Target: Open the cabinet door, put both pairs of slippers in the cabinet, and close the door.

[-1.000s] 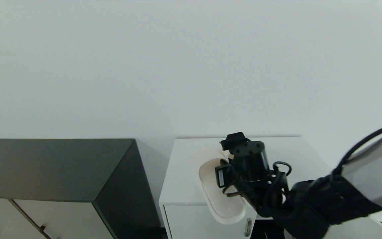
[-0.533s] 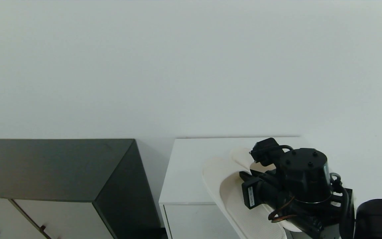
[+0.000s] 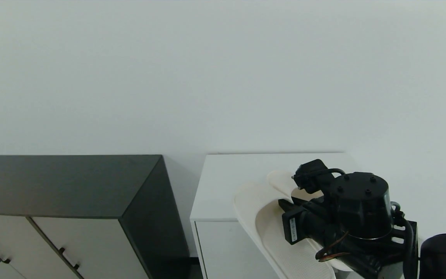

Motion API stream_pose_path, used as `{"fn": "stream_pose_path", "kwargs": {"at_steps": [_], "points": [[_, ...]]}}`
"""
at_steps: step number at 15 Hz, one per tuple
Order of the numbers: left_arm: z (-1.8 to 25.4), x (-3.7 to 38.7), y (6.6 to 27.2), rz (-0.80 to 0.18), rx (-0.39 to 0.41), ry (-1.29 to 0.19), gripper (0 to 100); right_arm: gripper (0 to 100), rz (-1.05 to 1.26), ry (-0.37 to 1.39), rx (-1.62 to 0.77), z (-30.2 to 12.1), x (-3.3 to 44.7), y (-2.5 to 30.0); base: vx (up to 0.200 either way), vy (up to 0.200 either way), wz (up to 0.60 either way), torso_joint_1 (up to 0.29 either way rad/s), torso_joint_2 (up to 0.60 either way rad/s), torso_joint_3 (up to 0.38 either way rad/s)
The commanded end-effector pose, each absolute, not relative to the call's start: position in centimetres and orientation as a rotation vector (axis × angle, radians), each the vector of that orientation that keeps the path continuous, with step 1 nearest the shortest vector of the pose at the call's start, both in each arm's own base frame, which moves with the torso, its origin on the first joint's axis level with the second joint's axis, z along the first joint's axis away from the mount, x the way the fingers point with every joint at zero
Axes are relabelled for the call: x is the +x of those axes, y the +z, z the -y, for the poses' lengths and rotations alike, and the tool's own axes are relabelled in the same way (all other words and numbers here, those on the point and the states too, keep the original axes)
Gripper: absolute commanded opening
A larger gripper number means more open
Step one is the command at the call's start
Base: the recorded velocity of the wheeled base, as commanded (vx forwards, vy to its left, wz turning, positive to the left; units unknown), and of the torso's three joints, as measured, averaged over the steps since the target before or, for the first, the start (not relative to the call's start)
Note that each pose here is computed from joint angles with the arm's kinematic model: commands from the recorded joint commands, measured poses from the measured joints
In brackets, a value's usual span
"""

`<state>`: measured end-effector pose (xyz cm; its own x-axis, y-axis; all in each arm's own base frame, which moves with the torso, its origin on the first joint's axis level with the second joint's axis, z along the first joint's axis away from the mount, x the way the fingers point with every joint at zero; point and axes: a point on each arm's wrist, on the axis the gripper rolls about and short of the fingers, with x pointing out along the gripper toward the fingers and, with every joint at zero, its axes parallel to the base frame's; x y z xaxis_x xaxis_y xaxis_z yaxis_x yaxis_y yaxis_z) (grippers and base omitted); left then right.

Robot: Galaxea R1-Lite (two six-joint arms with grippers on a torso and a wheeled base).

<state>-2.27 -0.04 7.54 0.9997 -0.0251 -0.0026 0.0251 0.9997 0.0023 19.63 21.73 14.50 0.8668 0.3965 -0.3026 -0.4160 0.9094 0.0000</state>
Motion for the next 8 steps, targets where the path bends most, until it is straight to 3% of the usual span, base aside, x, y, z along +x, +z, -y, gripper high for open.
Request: {"fn": "stream_pose_path", "kwargs": {"at_steps": [1, 8], "points": [[0.04, -2.27, 7.54, -0.003, 0.002, -0.025, 0, 0, -0.301, 0.409, -0.069, -21.66, 19.63, 14.42, -0.200, 0.000, 0.00, -0.007, 0.00, 0.007], [0.04, -2.27, 7.54, -0.003, 0.002, -0.025, 0, 0, -0.304, 0.415, -0.073, -21.79, 19.45, 14.30, -0.200, 0.000, 0.00, 0.002, 0.00, 0.002]]}}
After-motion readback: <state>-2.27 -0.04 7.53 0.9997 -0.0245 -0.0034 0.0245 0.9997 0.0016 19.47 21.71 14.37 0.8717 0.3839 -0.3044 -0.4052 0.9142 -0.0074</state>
